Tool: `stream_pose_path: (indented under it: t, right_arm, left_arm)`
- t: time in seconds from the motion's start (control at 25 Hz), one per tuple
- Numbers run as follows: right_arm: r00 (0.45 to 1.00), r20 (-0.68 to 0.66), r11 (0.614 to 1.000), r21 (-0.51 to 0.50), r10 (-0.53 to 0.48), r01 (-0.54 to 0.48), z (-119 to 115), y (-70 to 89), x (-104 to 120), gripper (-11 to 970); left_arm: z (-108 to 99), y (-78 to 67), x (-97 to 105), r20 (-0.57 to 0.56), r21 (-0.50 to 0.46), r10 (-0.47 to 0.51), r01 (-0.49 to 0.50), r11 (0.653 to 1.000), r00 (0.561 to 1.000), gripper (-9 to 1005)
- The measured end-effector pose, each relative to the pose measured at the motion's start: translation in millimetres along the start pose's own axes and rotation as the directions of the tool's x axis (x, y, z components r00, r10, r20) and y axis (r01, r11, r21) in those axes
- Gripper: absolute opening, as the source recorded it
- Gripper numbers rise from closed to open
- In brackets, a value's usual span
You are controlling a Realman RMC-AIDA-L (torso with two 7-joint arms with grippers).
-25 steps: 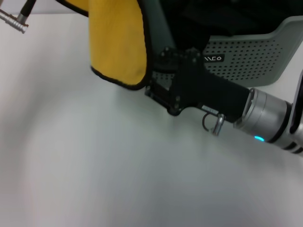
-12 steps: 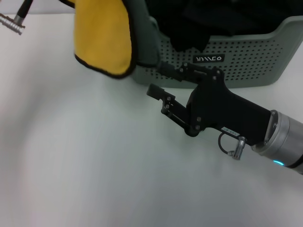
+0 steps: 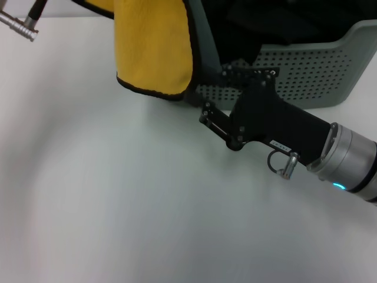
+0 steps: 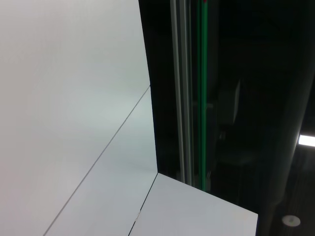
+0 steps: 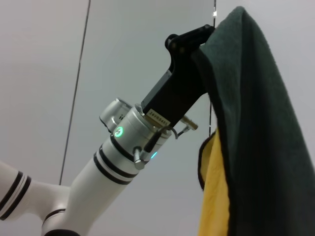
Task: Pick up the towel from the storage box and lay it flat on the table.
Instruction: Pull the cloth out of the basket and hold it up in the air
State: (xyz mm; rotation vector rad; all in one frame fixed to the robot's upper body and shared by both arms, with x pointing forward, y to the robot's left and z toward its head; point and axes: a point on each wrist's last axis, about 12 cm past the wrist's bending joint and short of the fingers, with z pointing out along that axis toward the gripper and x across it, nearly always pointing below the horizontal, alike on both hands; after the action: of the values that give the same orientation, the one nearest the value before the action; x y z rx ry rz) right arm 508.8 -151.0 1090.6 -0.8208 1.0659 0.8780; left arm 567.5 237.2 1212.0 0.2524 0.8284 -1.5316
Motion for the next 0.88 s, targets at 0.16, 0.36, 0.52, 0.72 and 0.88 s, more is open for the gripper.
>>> stream_pose_path:
  t: [0.16, 0.36, 0.52, 0.72, 0.88]
  right_arm:
    - [1.000, -0.002, 1.000, -0.001, 0.005, -0.005, 1.3, -0.5, 0.0, 357]
    - [1.000, -0.029, 1.000, 0.008, 0.009, -0.009, 1.7, -1.3, 3.4, 352]
    - [0.999, -0.032, 1.000, 0.007, 0.008, -0.008, 3.0, -1.9, 3.5, 322]
    - [0.999, -0.031, 1.000, 0.000, 0.015, -0.015, 5.3, -2.3, 3.0, 277]
    - [0.999, -0.037, 0.999, -0.006, 0.032, -0.033, 4.0, 0.2, 4.3, 271]
  left_arm:
    - [0.1, -0.1, 0.4, 0.001, 0.000, -0.004, 0.004, 1.000, 1.000, 2]
    - [2.4, -1.1, 2.5, 0.009, 0.013, -0.019, 0.019, 1.000, 1.000, 2]
    - [4.6, -1.8, 4.3, 0.009, 0.023, -0.025, 0.024, 0.999, 1.000, 2]
    - [4.8, -1.5, 4.6, 0.010, 0.021, -0.025, 0.025, 0.999, 1.000, 2]
    - [4.5, -1.4, 4.0, 0.014, 0.020, -0.023, 0.022, 1.000, 1.000, 2]
